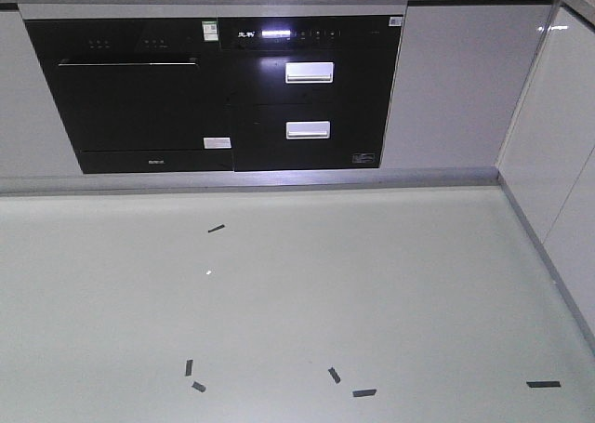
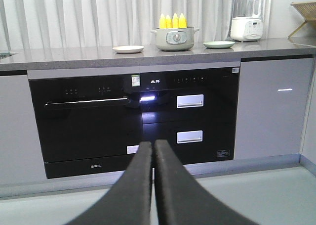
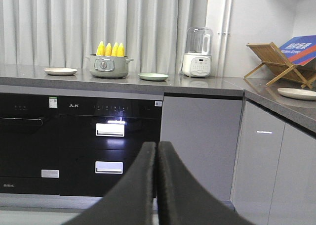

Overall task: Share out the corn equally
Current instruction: 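Drive the base toward the counter with both grippers held closed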

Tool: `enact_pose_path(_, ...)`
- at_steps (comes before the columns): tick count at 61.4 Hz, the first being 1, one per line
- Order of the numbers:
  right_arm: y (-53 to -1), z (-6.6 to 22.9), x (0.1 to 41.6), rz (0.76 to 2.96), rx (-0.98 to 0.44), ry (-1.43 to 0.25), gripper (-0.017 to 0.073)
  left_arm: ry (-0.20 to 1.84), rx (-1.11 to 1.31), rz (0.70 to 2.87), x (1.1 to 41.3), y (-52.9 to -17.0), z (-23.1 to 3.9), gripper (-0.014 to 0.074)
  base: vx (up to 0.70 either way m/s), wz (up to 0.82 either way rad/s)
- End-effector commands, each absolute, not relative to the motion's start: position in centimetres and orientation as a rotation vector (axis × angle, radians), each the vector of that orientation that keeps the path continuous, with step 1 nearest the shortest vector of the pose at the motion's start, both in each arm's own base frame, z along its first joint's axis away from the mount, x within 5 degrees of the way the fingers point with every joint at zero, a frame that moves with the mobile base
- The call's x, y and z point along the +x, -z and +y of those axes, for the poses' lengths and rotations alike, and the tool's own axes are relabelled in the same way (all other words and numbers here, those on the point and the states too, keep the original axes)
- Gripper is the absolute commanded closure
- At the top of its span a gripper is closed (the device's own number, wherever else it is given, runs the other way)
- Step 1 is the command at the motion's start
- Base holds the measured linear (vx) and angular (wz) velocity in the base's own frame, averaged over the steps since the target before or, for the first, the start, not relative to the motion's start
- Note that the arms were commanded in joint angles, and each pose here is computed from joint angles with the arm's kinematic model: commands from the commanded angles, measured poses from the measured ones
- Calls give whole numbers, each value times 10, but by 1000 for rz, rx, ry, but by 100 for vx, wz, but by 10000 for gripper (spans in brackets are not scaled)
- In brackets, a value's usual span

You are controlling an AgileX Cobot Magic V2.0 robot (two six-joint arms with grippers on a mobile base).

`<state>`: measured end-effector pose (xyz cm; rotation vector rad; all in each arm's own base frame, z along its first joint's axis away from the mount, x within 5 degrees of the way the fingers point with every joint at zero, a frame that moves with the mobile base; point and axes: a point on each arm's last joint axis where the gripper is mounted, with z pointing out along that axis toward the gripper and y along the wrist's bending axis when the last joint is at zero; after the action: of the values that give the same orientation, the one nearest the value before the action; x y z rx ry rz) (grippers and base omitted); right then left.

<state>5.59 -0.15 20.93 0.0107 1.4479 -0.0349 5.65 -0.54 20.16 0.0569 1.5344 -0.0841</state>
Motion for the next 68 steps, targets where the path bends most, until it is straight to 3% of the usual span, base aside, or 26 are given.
enact_pose_path(1,-213,-1,55,1376,0,50,564,86,31,1452,55,-208,-4,601,10,-1)
enact_pose_path(68,-213,-1,55,1376,0,50,564,86,31,1452,55,-208,-4,601,8,4)
